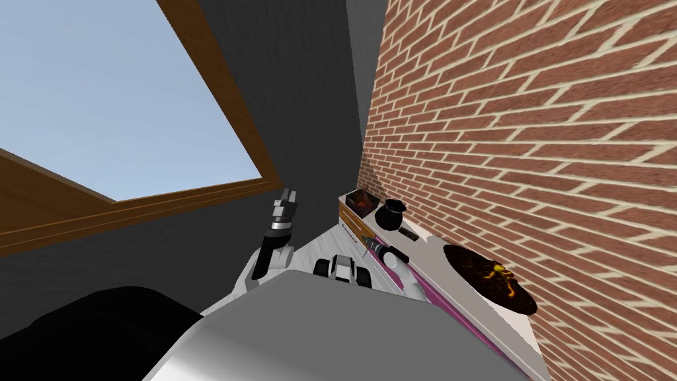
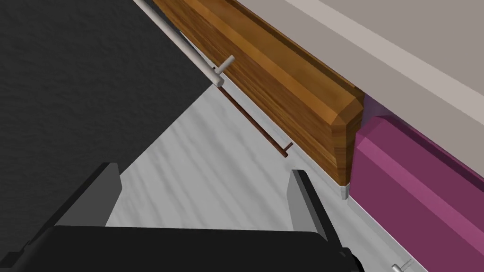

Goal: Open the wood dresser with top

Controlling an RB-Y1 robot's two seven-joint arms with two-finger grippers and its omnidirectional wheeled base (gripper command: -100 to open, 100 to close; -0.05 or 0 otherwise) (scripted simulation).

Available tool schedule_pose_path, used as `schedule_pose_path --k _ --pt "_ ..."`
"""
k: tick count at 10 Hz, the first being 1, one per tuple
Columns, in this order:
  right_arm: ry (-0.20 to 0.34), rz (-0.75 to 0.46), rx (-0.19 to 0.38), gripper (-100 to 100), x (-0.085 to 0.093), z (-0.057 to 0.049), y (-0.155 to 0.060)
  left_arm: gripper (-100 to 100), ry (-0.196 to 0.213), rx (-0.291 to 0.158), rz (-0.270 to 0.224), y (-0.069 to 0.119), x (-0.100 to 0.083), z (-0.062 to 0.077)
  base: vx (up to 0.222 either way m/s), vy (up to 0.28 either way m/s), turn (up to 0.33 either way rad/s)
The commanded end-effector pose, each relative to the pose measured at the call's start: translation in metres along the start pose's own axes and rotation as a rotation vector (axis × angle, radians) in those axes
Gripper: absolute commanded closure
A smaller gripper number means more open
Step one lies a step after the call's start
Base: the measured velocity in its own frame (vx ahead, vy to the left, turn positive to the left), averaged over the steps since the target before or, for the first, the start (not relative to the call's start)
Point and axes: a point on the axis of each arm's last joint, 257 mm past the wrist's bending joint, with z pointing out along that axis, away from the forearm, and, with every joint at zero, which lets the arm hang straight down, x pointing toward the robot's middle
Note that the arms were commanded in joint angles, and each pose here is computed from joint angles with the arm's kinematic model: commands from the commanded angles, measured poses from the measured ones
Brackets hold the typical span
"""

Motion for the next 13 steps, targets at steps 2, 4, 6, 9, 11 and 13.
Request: schedule_pose_path --k 2,4,6,9,11,13 --pt "-0.067 0.134 0.008 -100 -0.015 0.003 0.006 0 0.0 0.0 0.0 0.0 0.0 0.0 0.07 0.019 -0.012" --pt "-0.106 0.209 0.01 -100 -0.023 0.005 0.009 0 0.0 0.0 0.0 0.0 0.0 0.0 0.058 0.025 -0.012" --pt "-0.142 0.28 0.01 -100 -0.031 0.006 0.012 0 0.0 0.0 0.0 0.0 0.0 0.0 0.061 0.02 -0.008" --pt "-0.202 0.409 0.005 -100 -0.043 0.007 0.018 0 0.0 0.0 0.0 0.0 0.0 0.0 0.063 0.021 -0.008" --pt "-0.226 0.471 0.0 -100 -0.047 0.008 0.021 0 0.0 0.0 0.0 0.0 0.0 0.0 0.058 0.02 -0.005" --pt "-0.266 0.569 -0.009 -100 -0.053 0.007 0.027 0 0.0 0.0 0.0 0.0 0.0 0.0 0.096 0.025 -0.006"
